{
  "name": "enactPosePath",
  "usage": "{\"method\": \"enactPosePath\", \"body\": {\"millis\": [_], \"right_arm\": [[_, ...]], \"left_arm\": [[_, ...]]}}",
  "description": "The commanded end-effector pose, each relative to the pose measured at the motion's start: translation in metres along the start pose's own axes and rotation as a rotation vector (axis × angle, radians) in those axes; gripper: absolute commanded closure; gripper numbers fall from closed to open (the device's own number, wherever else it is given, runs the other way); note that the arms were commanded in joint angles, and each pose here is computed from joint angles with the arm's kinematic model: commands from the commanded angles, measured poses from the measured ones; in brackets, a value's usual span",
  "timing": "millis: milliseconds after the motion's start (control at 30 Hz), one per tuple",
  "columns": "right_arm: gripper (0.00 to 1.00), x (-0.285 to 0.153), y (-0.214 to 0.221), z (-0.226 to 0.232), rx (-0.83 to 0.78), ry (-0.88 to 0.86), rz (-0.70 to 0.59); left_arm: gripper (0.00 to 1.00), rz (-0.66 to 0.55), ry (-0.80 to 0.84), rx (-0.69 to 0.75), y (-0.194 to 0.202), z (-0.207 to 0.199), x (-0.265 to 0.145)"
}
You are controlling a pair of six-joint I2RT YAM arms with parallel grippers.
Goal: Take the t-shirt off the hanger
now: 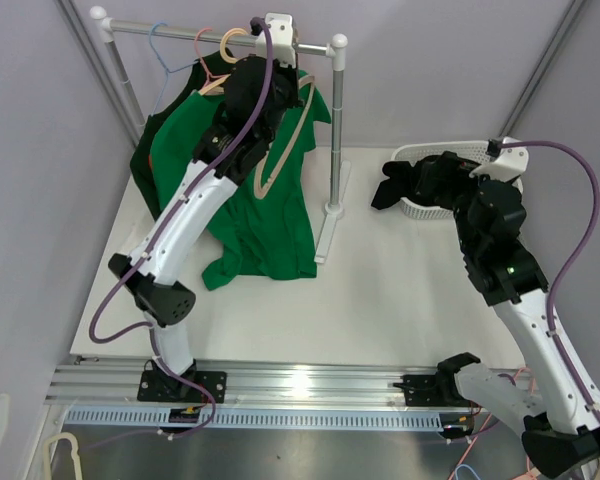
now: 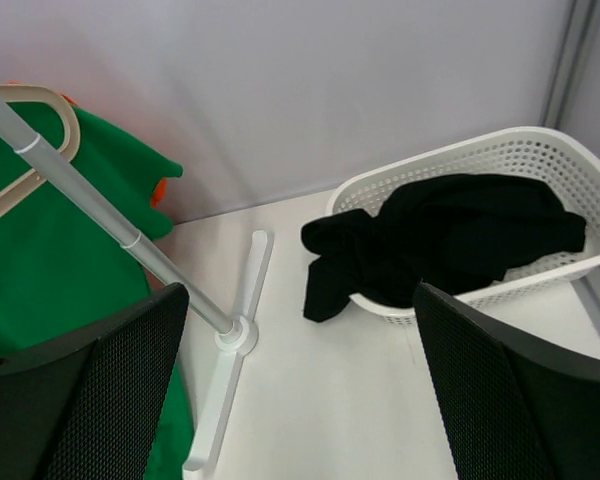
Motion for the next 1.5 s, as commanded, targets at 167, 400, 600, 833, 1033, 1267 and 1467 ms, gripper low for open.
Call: {"method": "enactPosePath", "body": {"millis": [167, 400, 600, 833, 1033, 1267, 1467], "right_arm": [[0.01, -0.032, -0.026, -0.016, -0.018, 0.018, -0.078], [0.01, -0.035, -0.026, -0.014, -0.005, -0.001, -0.075], [0.0, -0.032, -0.022, -0.011, 0.004, -0.011, -0.065], [0.01, -0.026, -0.016, -0.003, 0.035, -0.035, -0.045], [0.0, -0.022, -0.013, 0.008, 0.036, -0.087, -0.023], [0.0, -0.016, -0.008, 0.014, 0.038, -0.105, -0.008], [0.01, -0.015, -0.011, 0.013, 0.029, -0.097, -0.011]], "left_arm": [[0.99, 0.002, 0.11, -0.053, 0.005, -0.014, 0.028], [0.99, 0.094, 0.254, -0.068, 0.037, -0.033, 0.034], [0.81, 0.112, 0.382, -0.058, 0.025, -0.046, 0.011], [0.08, 0.051, 0.461, -0.04, -0.021, -0.033, -0.038], [0.0, -0.009, 0.426, -0.07, -0.064, 0.026, -0.078], [0.01, 0.023, 0.353, -0.087, -0.05, 0.084, -0.066], [0.02, 0.119, 0.387, -0.134, -0.035, 0.096, -0.037]]}}
Point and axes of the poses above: each gripper's point midway between its finger pads, its own x axis out along the fingers, its own z axis along the line the jaws close on, y = z × x, the point moved 1 cm from there along -x, back along the fingers, and after that the axes turned 7 degrees about -x, right-handed, at the moved point
